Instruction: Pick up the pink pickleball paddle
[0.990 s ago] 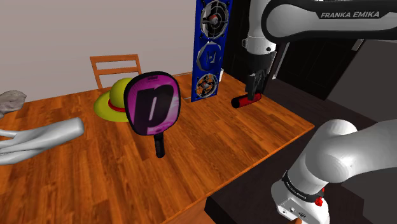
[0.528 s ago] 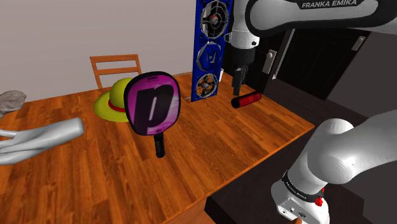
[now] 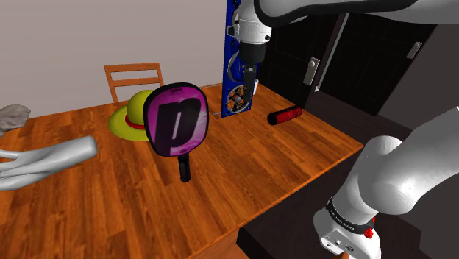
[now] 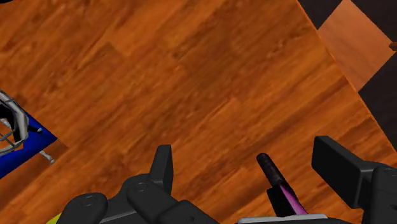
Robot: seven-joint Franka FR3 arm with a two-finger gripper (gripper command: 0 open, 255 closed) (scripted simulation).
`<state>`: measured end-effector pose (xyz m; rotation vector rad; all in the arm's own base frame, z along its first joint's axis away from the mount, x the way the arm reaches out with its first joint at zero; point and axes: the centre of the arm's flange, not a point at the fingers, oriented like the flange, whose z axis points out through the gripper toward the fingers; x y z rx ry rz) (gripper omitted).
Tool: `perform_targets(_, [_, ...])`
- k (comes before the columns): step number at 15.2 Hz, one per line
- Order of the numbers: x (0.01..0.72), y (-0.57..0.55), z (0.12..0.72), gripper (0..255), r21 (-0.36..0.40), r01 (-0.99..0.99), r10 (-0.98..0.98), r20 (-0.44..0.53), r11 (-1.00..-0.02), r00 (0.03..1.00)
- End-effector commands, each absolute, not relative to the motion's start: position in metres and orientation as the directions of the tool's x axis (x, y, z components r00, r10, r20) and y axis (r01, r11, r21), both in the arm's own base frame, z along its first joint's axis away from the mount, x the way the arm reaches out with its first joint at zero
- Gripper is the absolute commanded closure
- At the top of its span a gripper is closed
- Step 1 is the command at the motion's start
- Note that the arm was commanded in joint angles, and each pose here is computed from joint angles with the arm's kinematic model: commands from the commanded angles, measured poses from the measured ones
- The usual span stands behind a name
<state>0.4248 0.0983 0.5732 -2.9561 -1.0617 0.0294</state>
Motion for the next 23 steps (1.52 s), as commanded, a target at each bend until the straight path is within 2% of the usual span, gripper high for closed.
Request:
perform_targets(1, [0.437, 0.116, 0.58, 0, -0.013, 0.699, 0.699, 0.009, -0.715, 0.715])
perform_targets(7, [0.464, 0.173, 0.604, 0, -0.018, 0.852, 0.848, 0.087, -0.524, 0.523])
perform_targets(15, [0.477, 0.253, 0.644, 0, 0.004, 0.975, 0.957, 0.188, -0.224, 0.219])
perform_targets(23, [0.477, 0.255, 0.606, 0, 0.005, 0.977, 0.959, 0.191, -0.215, 0.21])
